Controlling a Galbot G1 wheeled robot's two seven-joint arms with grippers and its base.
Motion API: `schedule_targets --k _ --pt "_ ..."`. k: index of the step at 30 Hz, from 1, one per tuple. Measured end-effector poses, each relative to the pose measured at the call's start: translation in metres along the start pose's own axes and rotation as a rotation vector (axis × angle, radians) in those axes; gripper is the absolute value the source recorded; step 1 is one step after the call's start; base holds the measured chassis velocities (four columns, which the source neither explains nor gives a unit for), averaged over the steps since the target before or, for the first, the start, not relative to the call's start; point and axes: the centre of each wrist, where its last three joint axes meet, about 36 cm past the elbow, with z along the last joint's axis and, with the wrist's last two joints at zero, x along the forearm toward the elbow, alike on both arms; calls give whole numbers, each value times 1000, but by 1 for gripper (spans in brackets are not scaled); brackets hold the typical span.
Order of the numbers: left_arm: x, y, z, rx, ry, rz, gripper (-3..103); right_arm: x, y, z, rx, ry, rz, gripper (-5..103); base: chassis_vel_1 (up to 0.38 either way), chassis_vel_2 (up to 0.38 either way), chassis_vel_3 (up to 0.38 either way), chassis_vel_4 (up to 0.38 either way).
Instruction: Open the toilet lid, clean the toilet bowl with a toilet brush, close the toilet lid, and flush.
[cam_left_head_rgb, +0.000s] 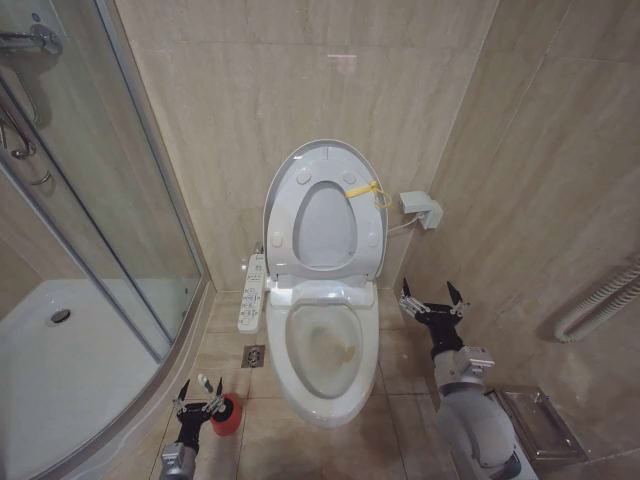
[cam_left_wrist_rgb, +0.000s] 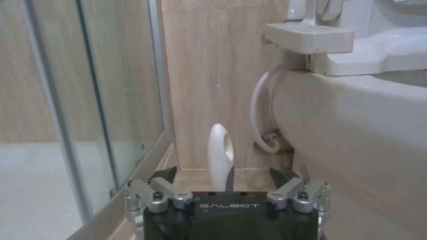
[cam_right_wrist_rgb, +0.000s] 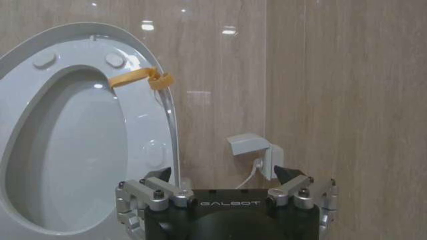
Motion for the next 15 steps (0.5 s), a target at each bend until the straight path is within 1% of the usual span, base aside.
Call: schedule_targets --k 2,3,10,11,15 --pt "-5 0 1 0 -2 4 97 0 0 0 0 0 0 100 0 0 0 0" --pt "-7 0 2 0 -3 5 88 0 0 0 0 0 0 100 0 0 0 0" --pt "-10 1 3 2 -4 11 88 0 0 0 0 0 0 100 0 0 0 0" --pt "-10 1 3 3 -5 12 60 0 0 0 0 0 0 100 0 0 0 0" --pt "-9 2 5 3 -11 15 60 0 0 0 0 0 0 100 0 0 0 0"
